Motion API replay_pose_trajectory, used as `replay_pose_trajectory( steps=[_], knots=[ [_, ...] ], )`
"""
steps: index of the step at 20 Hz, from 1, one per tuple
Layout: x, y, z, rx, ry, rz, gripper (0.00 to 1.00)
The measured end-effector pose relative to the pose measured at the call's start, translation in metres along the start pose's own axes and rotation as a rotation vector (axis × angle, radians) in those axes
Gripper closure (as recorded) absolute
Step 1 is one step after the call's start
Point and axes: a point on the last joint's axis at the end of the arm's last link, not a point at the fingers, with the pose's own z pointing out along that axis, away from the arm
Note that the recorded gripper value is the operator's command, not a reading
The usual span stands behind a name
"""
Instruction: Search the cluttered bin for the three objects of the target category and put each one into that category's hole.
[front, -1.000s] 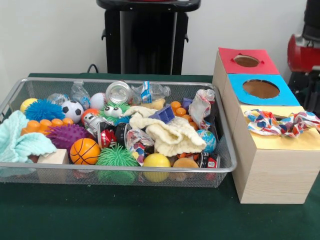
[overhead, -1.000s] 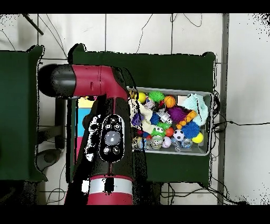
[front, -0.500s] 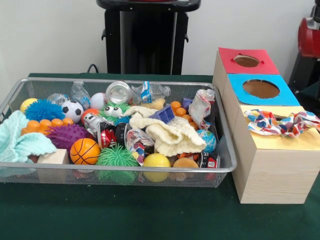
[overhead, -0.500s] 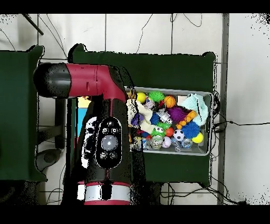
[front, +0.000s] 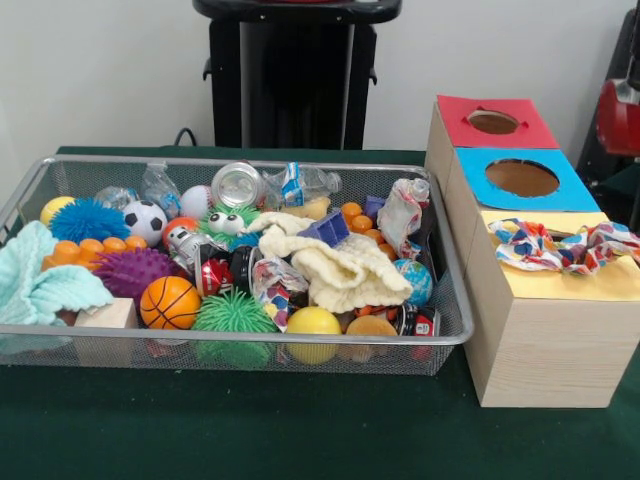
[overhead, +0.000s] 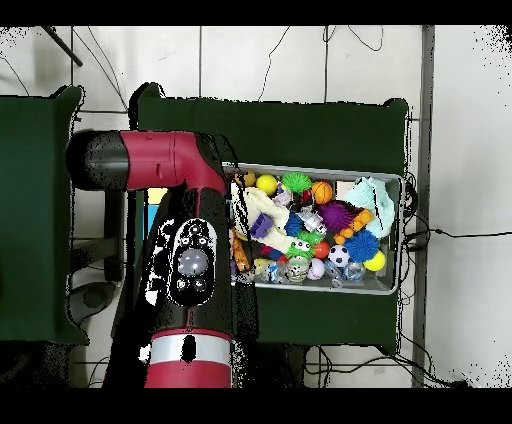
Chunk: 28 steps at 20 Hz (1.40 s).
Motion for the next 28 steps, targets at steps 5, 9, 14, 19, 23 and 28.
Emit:
replay_pose_trajectory(
  steps=[5,9,14,19,23,28],
  knots=[
    [0.01,0.002,0.022,0.011,0.001,-0.011,1.0],
    [0.018,0.002,0.034,0.024,0.016,-0.017,1.0],
    [0.024,-0.002,0.043,0.044,0.025,-0.022,1.0],
    [0.025,-0.004,0.047,0.045,0.032,-0.014,1.0],
    [0.024,-0.001,0.045,0.03,0.038,0.006,1.0],
    [0.02,0.002,0.038,0.01,0.038,0.03,1.0]
  ],
)
